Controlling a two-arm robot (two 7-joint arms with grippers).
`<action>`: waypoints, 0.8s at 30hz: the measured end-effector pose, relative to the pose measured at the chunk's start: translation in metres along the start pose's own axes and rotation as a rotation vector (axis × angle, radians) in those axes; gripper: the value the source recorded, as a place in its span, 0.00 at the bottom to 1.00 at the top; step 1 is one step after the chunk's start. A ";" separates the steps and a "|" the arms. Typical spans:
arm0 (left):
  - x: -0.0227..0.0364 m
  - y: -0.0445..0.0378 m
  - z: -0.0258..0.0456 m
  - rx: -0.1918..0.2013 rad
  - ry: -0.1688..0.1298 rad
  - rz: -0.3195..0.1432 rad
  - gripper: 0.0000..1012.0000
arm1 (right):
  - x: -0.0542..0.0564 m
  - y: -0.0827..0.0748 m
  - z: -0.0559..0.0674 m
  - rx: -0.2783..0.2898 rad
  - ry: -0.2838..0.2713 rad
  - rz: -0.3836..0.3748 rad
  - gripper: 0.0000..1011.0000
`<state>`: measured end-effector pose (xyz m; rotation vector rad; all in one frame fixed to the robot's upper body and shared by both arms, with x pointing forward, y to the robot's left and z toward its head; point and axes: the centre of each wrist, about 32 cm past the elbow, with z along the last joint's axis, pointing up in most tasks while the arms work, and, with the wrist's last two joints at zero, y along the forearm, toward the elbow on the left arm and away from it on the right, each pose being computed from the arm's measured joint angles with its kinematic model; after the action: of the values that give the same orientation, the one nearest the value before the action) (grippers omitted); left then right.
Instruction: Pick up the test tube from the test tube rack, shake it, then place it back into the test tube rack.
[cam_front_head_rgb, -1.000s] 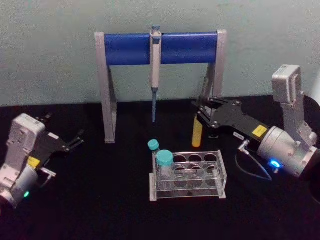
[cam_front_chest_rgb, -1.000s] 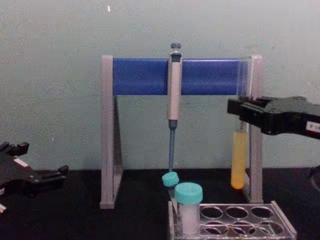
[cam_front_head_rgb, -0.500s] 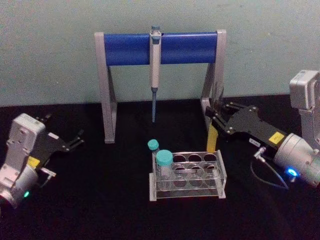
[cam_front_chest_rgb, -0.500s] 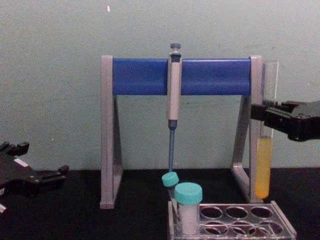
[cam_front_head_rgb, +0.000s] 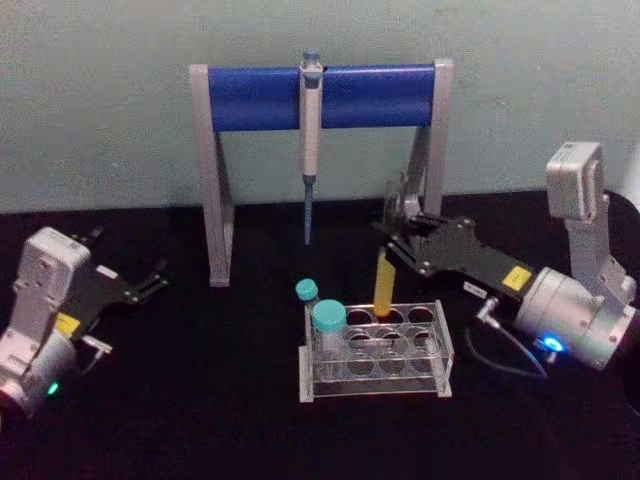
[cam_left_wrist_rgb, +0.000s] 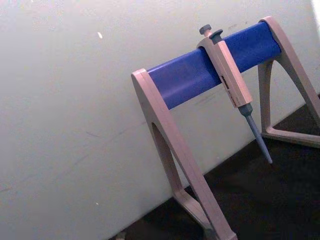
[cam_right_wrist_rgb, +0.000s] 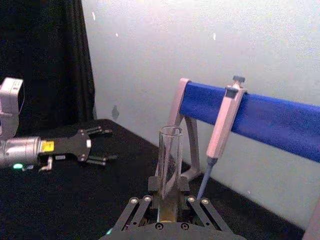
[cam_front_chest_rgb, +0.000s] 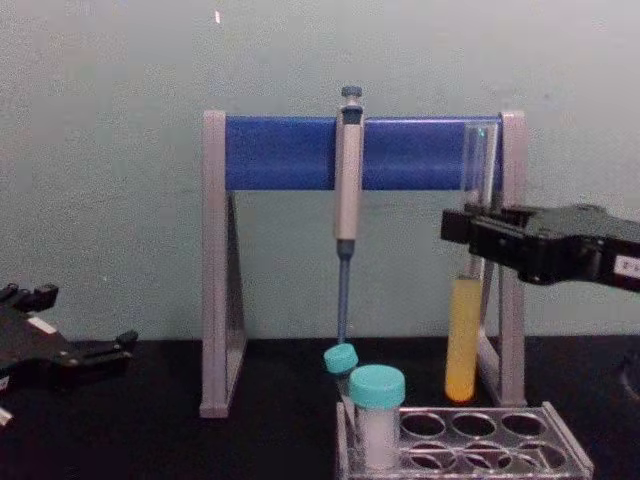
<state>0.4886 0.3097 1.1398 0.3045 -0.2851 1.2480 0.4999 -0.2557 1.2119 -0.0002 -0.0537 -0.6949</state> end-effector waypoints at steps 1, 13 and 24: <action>0.0000 0.0000 0.0000 0.000 0.000 0.000 1.00 | 0.001 0.001 0.000 0.004 0.000 0.000 0.24; 0.0000 0.0000 0.0000 0.000 0.000 0.000 1.00 | 0.018 0.013 -0.004 0.029 -0.018 -0.058 0.24; 0.0000 0.0000 0.0000 0.000 0.000 0.000 1.00 | 0.021 0.008 -0.005 0.024 -0.025 -0.101 0.24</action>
<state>0.4886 0.3097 1.1398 0.3045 -0.2850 1.2480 0.5217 -0.2635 1.2084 0.0172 -0.0864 -0.7952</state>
